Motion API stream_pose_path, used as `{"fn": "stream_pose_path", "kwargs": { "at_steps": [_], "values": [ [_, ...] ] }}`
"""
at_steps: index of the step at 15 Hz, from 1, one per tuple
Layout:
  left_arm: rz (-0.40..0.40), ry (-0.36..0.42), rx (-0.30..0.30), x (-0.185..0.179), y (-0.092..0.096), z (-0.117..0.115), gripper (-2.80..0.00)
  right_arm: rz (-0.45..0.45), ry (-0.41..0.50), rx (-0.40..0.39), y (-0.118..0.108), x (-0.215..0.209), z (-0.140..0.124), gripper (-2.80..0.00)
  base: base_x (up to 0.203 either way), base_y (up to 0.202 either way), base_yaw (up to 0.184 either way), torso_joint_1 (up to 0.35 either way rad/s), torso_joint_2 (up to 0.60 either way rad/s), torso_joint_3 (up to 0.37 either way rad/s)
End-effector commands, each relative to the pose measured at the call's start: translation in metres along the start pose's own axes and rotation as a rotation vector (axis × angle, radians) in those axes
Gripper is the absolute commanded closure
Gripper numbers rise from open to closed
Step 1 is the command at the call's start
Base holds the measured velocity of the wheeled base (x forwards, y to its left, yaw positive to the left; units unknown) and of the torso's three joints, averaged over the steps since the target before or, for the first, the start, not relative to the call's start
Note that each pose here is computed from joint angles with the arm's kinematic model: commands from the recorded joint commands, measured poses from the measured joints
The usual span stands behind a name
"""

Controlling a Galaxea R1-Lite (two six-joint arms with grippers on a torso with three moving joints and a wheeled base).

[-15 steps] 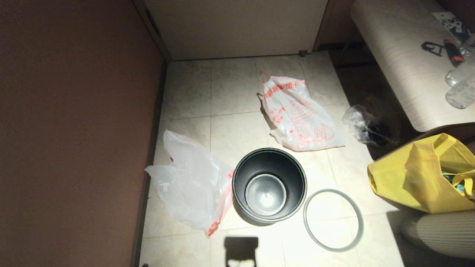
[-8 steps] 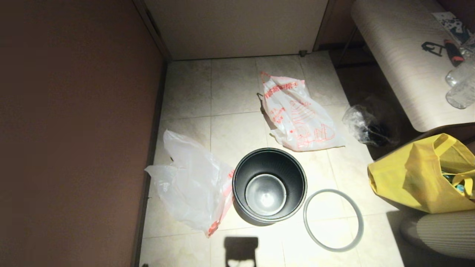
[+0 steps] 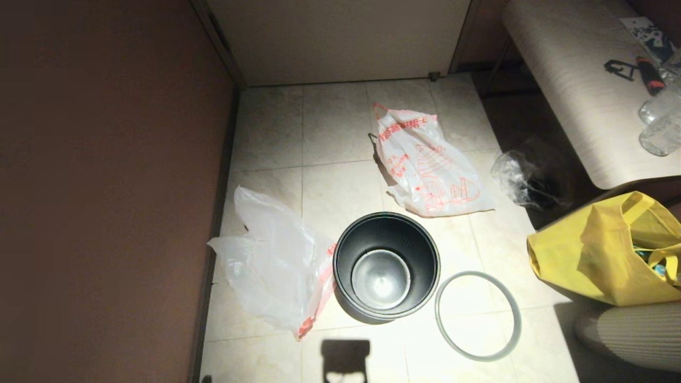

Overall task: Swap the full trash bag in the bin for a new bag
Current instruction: Pick up a new trash bag

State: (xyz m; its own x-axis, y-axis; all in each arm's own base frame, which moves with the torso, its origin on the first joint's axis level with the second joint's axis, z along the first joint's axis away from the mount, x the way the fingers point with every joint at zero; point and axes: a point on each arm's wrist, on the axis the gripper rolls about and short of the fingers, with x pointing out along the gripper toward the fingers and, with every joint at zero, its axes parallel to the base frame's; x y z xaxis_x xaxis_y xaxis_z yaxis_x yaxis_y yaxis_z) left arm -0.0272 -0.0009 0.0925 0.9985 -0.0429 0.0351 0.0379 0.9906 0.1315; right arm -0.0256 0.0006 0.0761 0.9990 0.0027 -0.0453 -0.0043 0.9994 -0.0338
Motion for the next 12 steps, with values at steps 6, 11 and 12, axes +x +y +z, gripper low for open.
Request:
{"fn": "stream_pose_path", "kwargs": {
  "at_steps": [6, 11, 12],
  "values": [
    [-0.303, 0.374, 0.162, 0.083, 0.009, 0.075, 0.0, 0.0, 0.001, -0.001, 0.0, 0.0, 0.0, 0.0, 0.0, 0.0, 0.0, 0.0, 0.0, 0.0],
    [-0.527, 0.712, 0.187, 0.177, -0.02, 0.071, 0.0, 0.0, 0.001, -0.001, 0.0, 0.0, 0.0, 0.0, 0.0, 0.0, 0.0, 0.0, 0.0, 0.0],
    [-0.526, 0.775, 0.17, 0.195, -0.031, 0.068, 0.0, 0.001, 0.001, -0.001, 0.0, 0.0, 0.0, 0.0, 0.0, 0.0, 0.0, 0.0, 0.0, 0.0]
  ]
}}
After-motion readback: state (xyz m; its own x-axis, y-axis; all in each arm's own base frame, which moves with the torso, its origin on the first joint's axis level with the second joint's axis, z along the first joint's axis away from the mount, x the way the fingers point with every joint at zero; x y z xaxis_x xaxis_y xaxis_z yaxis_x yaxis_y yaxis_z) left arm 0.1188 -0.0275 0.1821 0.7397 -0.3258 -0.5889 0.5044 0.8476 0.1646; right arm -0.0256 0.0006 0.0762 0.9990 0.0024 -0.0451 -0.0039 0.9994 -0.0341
